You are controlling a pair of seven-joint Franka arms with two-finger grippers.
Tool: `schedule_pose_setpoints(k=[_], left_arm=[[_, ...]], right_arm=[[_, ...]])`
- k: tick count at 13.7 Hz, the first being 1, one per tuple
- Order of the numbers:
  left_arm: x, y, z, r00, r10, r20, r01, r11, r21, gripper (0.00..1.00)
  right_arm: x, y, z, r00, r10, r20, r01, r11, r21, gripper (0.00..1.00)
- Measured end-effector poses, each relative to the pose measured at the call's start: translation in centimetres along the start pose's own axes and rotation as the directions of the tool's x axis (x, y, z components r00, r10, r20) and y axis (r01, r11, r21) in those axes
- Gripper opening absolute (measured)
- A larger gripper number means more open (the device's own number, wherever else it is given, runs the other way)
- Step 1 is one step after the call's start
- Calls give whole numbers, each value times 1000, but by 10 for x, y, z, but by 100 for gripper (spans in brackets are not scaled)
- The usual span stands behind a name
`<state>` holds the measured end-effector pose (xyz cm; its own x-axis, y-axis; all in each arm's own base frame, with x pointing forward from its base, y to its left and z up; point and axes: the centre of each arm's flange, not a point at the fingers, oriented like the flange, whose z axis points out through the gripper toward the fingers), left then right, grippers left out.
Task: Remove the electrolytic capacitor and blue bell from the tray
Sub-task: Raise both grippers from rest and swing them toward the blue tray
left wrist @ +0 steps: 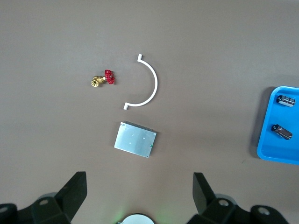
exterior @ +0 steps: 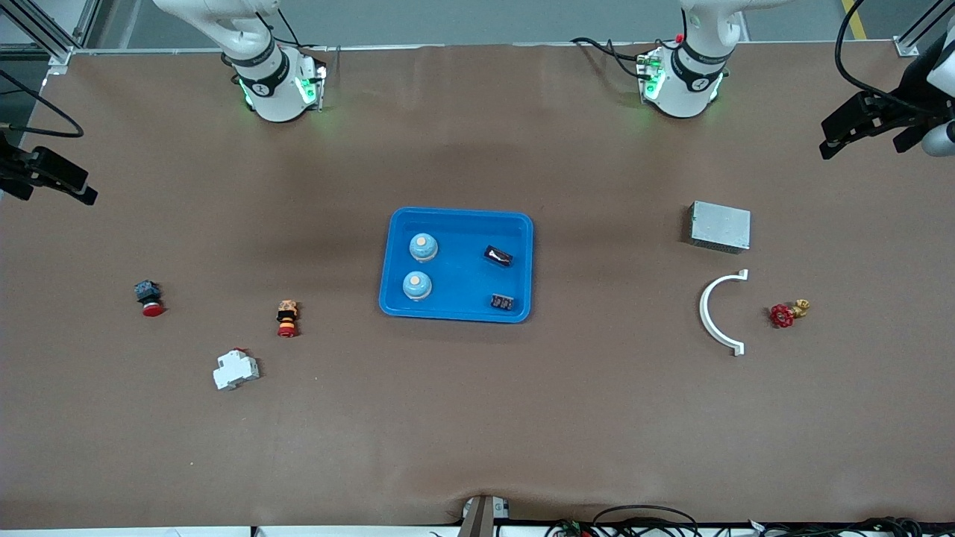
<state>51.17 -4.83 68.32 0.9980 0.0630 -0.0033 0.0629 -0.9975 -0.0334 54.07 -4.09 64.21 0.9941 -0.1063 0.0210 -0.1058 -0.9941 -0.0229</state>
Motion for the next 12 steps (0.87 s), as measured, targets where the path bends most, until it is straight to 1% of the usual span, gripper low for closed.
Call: schedule_pose_setpoints(k=[3,12], left_arm=[[0,0,0,1000,1,0,-1,1000,0,100],[4,0,6,1000,0,12,0,1000,0,100]], right_arm=[[0,0,-10,1000,-1,-20,1,1000,1,100],[1,0,-8,1000,-1,-19,1,1000,0,100]])
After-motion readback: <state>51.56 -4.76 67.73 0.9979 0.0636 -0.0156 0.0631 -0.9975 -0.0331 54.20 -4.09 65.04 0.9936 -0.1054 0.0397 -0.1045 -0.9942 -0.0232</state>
